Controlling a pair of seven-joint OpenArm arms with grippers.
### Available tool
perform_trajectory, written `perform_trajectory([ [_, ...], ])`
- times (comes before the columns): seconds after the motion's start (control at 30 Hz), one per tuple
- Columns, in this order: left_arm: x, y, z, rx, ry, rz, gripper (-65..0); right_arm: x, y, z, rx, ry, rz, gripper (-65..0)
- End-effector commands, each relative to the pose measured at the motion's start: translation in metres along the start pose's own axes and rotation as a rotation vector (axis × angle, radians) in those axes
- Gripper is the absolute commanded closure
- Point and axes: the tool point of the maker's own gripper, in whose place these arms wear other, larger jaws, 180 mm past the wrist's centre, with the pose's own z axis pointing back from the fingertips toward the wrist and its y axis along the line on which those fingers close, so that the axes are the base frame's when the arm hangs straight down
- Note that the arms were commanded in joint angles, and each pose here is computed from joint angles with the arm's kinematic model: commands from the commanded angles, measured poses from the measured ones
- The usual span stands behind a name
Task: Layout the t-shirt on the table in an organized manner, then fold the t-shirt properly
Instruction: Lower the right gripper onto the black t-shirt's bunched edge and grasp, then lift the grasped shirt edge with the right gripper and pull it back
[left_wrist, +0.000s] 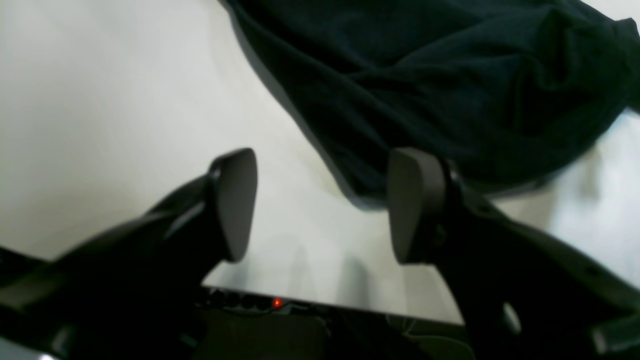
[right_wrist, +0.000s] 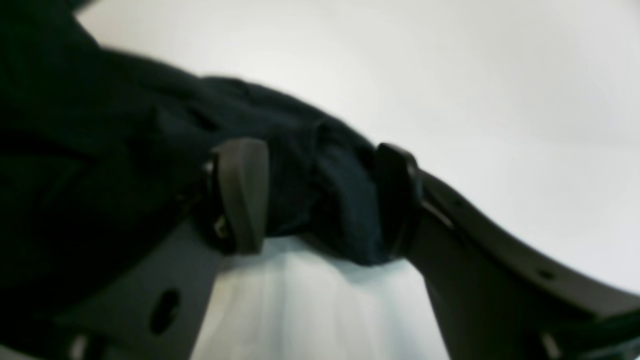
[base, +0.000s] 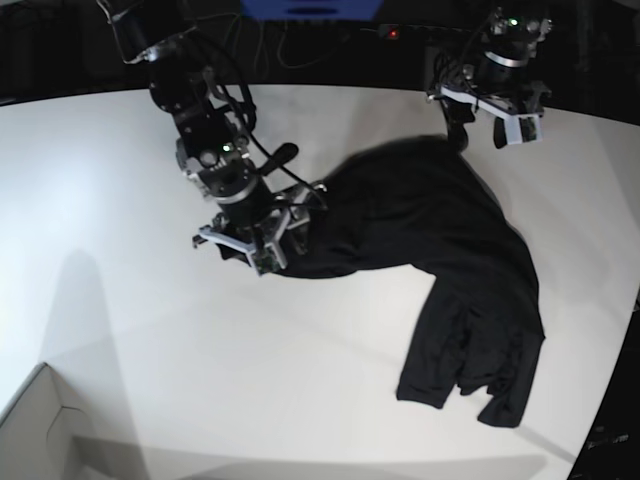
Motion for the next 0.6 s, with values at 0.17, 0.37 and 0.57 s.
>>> perform_trajectory([
  [0.17,0.005,0.000,0.006,-0.002,-0.025,-0.006,-39.8,0.023,0.004,-0.019,0.010,-0.046,0.008,-34.6],
  [0.37,0.002,0.001,0.008,0.001,-0.018,-0.006,-39.8,0.022,-0.002,-0.027,0.001,-0.031,0.016,-34.3],
  [0.57,0.004,0.001,0.007,0.001,-0.023,-0.006,-39.8,0.010,-0.004,-0.034,-0.003,0.006,0.020,-34.2],
])
